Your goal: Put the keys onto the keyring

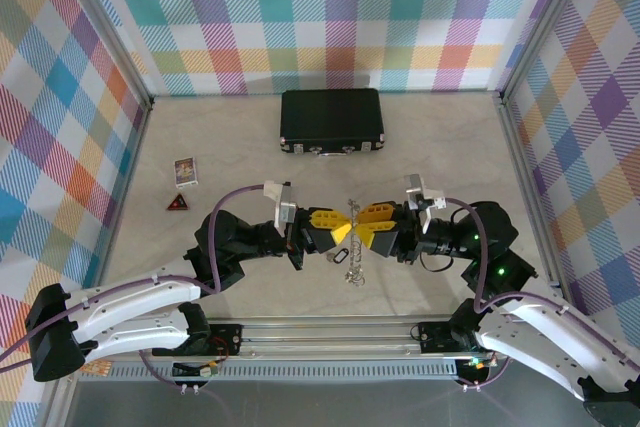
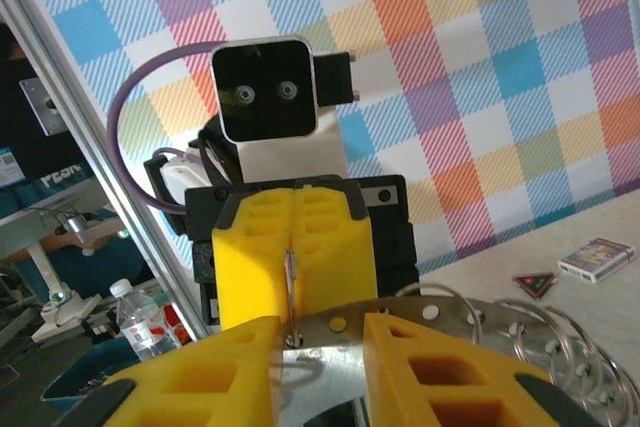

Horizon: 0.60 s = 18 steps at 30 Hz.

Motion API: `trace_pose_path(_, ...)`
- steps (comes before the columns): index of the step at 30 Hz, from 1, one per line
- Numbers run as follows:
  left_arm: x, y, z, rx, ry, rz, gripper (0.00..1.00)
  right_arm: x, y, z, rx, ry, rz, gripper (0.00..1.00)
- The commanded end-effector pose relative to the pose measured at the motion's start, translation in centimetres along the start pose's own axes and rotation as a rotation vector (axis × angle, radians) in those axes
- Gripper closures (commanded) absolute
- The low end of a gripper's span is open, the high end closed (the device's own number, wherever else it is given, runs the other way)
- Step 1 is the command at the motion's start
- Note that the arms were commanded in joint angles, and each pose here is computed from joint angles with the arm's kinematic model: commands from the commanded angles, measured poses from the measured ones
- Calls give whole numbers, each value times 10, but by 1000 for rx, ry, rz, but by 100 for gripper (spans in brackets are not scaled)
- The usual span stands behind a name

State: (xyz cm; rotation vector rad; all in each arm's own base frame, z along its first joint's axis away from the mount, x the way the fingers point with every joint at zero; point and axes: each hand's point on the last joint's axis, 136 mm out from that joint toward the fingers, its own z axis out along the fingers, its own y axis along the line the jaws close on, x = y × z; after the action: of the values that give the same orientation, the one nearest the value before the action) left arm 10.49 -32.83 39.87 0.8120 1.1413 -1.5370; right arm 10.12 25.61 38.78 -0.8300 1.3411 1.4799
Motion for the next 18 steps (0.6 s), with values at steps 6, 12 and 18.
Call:
trace_pose_path(6,-12,-9,0,38,-41,35,100,-6,11,1,-65,-29,-18,82)
trace_pose_path(12,-9,-7,0,33,-32,33,100,-5,11,2,-76,-28,-14,87)
trace_pose_path(18,-5,-5,1,28,-23,31,100,-5,15,2,-97,-26,-22,95)
